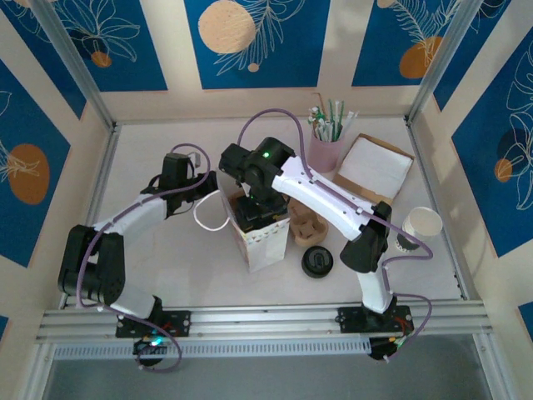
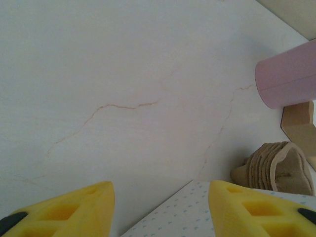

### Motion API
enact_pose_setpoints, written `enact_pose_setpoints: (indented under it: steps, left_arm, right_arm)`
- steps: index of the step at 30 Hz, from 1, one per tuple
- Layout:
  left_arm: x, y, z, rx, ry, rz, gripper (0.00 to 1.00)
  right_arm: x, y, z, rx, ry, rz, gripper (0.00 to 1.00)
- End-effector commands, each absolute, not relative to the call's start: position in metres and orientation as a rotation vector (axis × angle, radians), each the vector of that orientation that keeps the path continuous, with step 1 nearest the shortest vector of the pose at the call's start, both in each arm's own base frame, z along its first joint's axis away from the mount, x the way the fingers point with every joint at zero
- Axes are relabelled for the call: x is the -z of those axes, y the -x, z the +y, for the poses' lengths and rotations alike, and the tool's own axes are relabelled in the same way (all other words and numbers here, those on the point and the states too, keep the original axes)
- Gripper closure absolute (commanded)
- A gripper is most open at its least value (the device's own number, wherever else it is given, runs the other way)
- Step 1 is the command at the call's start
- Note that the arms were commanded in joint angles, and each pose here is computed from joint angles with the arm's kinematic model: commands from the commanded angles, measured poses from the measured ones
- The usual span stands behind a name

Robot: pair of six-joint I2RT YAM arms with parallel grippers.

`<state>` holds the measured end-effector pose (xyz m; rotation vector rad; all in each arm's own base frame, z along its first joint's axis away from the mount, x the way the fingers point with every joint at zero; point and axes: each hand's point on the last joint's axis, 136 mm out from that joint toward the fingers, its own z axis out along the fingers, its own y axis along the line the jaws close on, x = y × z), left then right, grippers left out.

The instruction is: Pack the takeout coffee

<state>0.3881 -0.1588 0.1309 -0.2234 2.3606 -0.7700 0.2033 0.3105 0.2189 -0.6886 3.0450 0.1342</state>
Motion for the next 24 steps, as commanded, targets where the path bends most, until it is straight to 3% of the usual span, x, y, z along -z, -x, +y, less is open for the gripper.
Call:
enact_pose_setpoints:
  steps: [1,10,24]
  left_arm:
    - [-0.125,-0.387,-0.16,0.754,0.189,2.366,0.47]
    - [-0.129,-0.385,-0.158,0.742,0.188,2.362,0.46]
    - [-0.134,-0.377,-0.153,0.722,0.187,2.36,0.33]
  right_arm:
    - [-0.219,-0.177,0.278,0.008,0.723,3.181,0.44]
    - [-0.215,-0.177,0.278,0.026,0.732,3.19,0.44]
    - [-0.217,-0.186,0.274,0.074,0.719,3.149,0.44]
